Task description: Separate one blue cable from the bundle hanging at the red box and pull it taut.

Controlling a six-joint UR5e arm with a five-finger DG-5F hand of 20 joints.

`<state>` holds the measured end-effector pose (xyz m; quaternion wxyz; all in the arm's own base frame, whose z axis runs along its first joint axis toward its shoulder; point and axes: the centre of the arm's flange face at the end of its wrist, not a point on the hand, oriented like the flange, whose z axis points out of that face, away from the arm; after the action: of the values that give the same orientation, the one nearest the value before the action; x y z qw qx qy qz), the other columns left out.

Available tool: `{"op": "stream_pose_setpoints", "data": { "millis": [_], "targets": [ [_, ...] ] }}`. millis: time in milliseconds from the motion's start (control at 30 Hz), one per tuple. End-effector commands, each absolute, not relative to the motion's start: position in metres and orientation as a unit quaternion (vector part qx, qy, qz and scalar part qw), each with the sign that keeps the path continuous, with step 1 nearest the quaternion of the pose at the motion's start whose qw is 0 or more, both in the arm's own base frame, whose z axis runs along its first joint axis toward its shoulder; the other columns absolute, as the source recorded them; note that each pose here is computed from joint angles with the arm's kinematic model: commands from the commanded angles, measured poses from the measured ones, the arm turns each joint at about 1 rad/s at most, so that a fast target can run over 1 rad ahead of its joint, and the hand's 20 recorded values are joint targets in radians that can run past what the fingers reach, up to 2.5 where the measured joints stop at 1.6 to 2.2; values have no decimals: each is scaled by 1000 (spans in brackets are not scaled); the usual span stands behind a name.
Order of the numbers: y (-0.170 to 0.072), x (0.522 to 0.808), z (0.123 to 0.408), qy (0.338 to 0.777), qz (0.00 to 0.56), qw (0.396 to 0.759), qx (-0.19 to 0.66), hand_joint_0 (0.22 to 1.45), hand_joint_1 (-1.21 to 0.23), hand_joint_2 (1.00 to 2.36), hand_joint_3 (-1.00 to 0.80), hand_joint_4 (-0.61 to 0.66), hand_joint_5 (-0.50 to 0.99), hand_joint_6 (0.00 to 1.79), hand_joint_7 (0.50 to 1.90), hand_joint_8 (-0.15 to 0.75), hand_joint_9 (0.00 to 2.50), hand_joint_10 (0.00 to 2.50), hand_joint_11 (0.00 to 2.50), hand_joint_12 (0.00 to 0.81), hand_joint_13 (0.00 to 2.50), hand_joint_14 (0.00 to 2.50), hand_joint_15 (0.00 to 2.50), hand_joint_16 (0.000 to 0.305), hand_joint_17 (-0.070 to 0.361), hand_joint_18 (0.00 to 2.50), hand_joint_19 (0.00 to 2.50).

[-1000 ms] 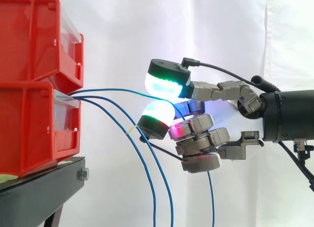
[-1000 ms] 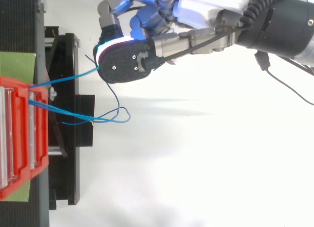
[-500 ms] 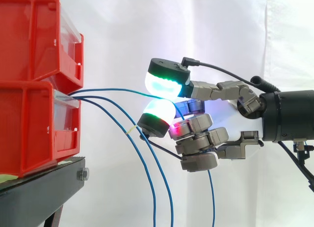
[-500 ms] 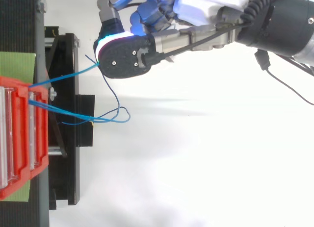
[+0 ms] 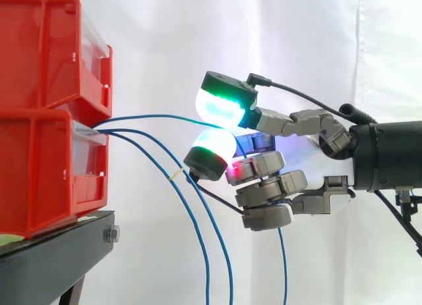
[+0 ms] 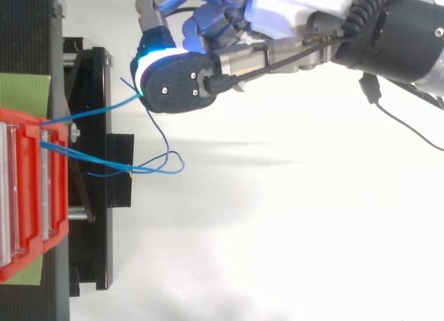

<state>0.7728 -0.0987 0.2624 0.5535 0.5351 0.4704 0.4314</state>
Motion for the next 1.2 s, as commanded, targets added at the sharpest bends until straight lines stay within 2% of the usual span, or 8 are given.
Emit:
{"op": "stream_pose_setpoints", "data": {
  "millis": [0, 233, 333, 367, 533, 667, 967, 1167],
  "targets": [
    [-98, 773, 262, 468, 434, 552, 537, 837, -677, 1000, -500, -113, -234, 972, 1628, 236, 792, 1155, 1655, 292, 895, 2424, 1167, 33, 74, 1016, 1538],
    [-98, 770, 254, 468, 436, 545, 543, 847, -655, 1002, -480, -126, -241, 974, 1682, 241, 782, 1225, 1625, 296, 883, 2500, 1134, 33, 73, 1006, 1572],
    [-98, 769, 251, 465, 439, 544, 544, 848, -652, 1000, -486, -107, -243, 977, 1652, 237, 777, 1232, 1632, 297, 883, 2500, 1140, 32, 73, 1007, 1575],
    [-97, 769, 249, 461, 443, 544, 544, 826, -652, 1000, -500, -30, -251, 980, 1604, 237, 763, 1257, 1631, 303, 906, 2441, 1175, 33, 74, 1027, 1553],
    [-96, 770, 249, 456, 448, 546, 541, 750, -633, 1000, -500, 111, -254, 984, 1446, 243, 733, 1310, 1593, 302, 921, 2351, 1210, 37, 82, 1064, 1479],
    [-96, 770, 249, 457, 447, 546, 542, 683, -576, 1000, -500, 128, -252, 988, 1244, 252, 722, 1317, 1588, 300, 913, 2361, 1197, 36, 81, 1058, 1484],
    [-95, 770, 249, 457, 446, 546, 542, 615, -501, 1000, -500, 175, -238, 971, 1226, 261, 726, 1313, 1591, 302, 909, 2372, 1187, 36, 81, 1049, 1487],
    [-94, 770, 249, 458, 446, 546, 541, 570, -537, 1000, -500, 182, -234, 968, 1214, 267, 730, 1359, 1563, 313, 910, 2398, 1160, 37, 83, 1057, 1480]
  ]
}}
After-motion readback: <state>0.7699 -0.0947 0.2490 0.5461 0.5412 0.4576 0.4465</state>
